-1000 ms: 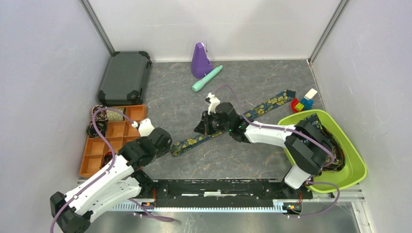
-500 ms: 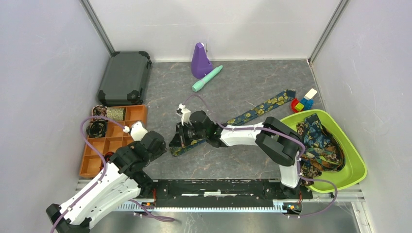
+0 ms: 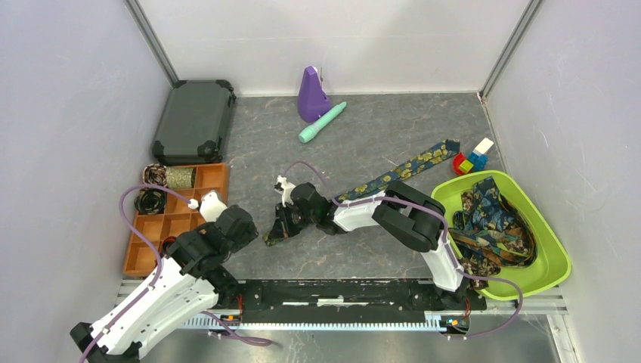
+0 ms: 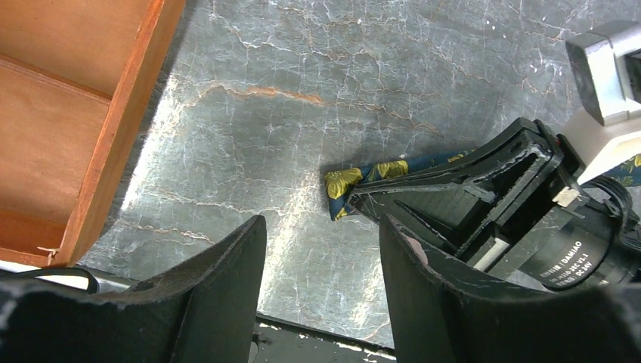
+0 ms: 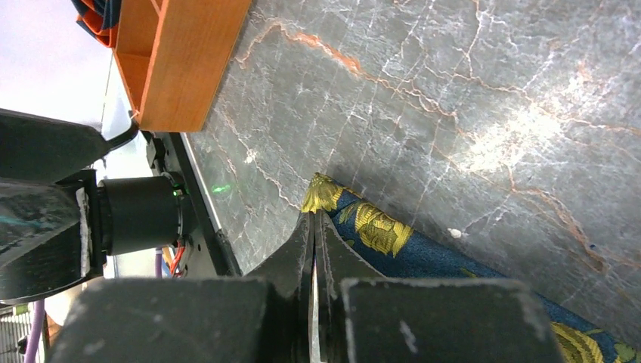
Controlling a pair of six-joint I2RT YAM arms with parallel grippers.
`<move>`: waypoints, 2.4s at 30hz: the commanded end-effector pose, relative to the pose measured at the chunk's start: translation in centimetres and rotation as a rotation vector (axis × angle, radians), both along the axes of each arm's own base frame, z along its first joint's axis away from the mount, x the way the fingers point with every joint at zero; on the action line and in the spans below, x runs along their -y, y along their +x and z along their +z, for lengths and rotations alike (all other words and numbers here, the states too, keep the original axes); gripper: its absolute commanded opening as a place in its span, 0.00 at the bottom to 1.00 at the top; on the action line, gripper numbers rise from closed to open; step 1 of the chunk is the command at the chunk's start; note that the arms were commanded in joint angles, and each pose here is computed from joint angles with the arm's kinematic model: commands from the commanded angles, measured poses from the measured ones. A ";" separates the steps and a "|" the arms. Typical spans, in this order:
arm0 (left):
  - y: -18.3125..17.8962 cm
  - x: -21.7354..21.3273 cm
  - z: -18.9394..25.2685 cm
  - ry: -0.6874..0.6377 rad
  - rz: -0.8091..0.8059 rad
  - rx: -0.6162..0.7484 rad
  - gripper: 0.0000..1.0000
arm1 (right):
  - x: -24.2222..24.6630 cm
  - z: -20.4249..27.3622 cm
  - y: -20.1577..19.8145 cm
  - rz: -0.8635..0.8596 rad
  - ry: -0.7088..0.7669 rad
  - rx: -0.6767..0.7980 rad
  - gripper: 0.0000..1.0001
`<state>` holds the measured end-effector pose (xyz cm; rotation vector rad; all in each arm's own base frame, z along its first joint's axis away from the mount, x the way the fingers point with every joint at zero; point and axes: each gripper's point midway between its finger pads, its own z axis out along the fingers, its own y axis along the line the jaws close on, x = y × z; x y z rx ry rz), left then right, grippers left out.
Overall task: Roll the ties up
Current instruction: Flatten out the tie at the center of the board, then roll the tie at the center of the board.
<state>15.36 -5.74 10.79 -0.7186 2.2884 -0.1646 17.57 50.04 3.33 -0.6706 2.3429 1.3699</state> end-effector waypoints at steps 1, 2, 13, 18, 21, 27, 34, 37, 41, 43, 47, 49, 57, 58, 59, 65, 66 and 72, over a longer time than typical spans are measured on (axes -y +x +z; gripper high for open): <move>0.9 -0.2 1.6 -0.026 0.046 0.064 0.63 | -0.5 0.6 0.0 0.007 0.048 0.020 0.01; 0.9 -0.2 1.5 -0.027 0.047 0.064 0.63 | -0.3 0.9 0.2 -0.001 0.048 0.027 0.01; 0.8 -0.4 1.0 -0.028 0.060 0.060 0.66 | -1.0 8.9 1.3 -0.007 0.147 0.126 0.05; 0.6 0.2 0.6 -0.044 0.052 0.030 0.69 | 0.7 6.8 2.5 -0.055 0.080 0.145 0.05; 0.4 0.6 -0.1 -0.057 0.049 0.005 0.70 | 1.4 4.9 2.8 -0.068 0.041 0.149 0.05; 0.3 1.4 -1.2 -0.080 0.039 -0.025 0.70 | 2.4 0.7 2.5 -0.066 -0.042 0.135 0.04; 0.4 1.6 -1.8 -0.090 0.042 -0.031 0.70 | 4.3 -1.2 1.7 -0.077 -0.085 0.125 0.03; 0.4 2.0 -2.6 -0.103 0.040 -0.044 0.70 | 4.7 -1.7 1.7 -0.083 -0.097 0.124 0.03; 0.2 2.5 -3.6 -0.129 0.048 -0.068 0.69 | 4.5 -1.1 1.8 -0.082 -0.085 0.129 0.03; 0.2 2.6 -4.1 -0.139 0.065 -0.074 0.68 | 4.4 -0.2 1.9 -0.084 -0.073 0.142 0.03; 0.2 2.8 -5.0 -0.166 0.090 -0.076 0.65 | 4.2 2.1 2.1 -0.084 -0.041 0.170 0.03; 0.2 2.9 -5.4 -0.190 0.106 -0.075 0.63 | 4.3 3.1 2.1 -0.084 -0.026 0.182 0.03; 0.4 3.5 -6.5 -0.302 0.189 -0.051 0.59 | 6.0 5.9 1.7 -0.109 0.012 0.220 0.03; 0.5 3.5 -6.5 -0.314 0.197 -0.046 0.59 | 6.3 6.1 1.6 -0.111 0.014 0.222 0.03; 0.5 3.6 -6.5 -0.324 0.205 -0.043 0.59 | 6.6 6.3 1.5 -0.114 0.019 0.224 0.03; 0.7 3.8 -7.2 -0.340 0.230 -0.052 0.58 | 8.2 6.0 0.9 -0.120 0.006 0.231 0.03; 0.7 3.8 -7.3 -0.336 0.234 -0.060 0.58 | 8.4 5.8 0.8 -0.120 0.001 0.229 0.03; 0.9 4.0 -8.0 -0.330 0.249 -0.075 0.54 | 9.2 4.7 0.1 -0.114 -0.009 0.212 0.03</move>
